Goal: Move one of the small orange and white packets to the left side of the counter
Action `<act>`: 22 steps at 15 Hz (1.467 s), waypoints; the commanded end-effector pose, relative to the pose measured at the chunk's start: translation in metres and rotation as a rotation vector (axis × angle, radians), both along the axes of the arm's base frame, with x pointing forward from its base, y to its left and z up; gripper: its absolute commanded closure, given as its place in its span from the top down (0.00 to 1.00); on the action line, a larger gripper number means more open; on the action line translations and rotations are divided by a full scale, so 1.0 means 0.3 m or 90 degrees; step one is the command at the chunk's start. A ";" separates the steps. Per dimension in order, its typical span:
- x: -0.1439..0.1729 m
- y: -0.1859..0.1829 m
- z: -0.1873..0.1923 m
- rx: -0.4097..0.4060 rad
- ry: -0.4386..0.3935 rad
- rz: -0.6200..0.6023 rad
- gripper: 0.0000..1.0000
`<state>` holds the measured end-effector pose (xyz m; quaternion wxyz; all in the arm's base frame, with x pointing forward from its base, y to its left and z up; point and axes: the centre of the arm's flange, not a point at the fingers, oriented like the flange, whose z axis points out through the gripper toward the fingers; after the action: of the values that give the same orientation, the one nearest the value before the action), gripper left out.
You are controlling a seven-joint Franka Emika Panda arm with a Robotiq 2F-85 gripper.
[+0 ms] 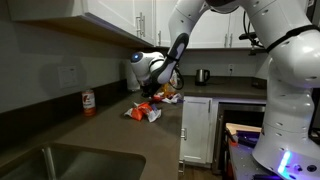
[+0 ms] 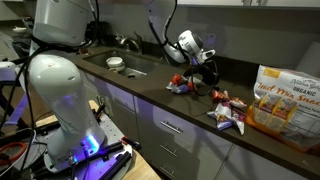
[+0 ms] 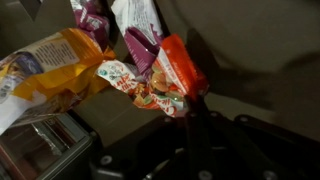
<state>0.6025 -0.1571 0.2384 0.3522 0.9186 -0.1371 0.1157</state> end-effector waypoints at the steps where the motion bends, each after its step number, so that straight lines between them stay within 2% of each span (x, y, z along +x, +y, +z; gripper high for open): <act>1: -0.086 0.031 0.154 0.005 0.006 -0.014 0.00; 5: -0.183 0.087 0.314 0.015 -0.021 0.002 0.00; 9: -0.297 0.183 0.454 0.054 -0.018 0.017 0.00; 11: -0.335 0.230 0.499 0.089 -0.003 0.013 0.00; 16: -0.378 0.392 0.589 0.215 0.063 0.005 0.00; 22: -0.394 0.603 0.682 0.306 0.073 0.050 0.00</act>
<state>0.4895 0.0051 0.4246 0.1547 0.9791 -0.1219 0.0516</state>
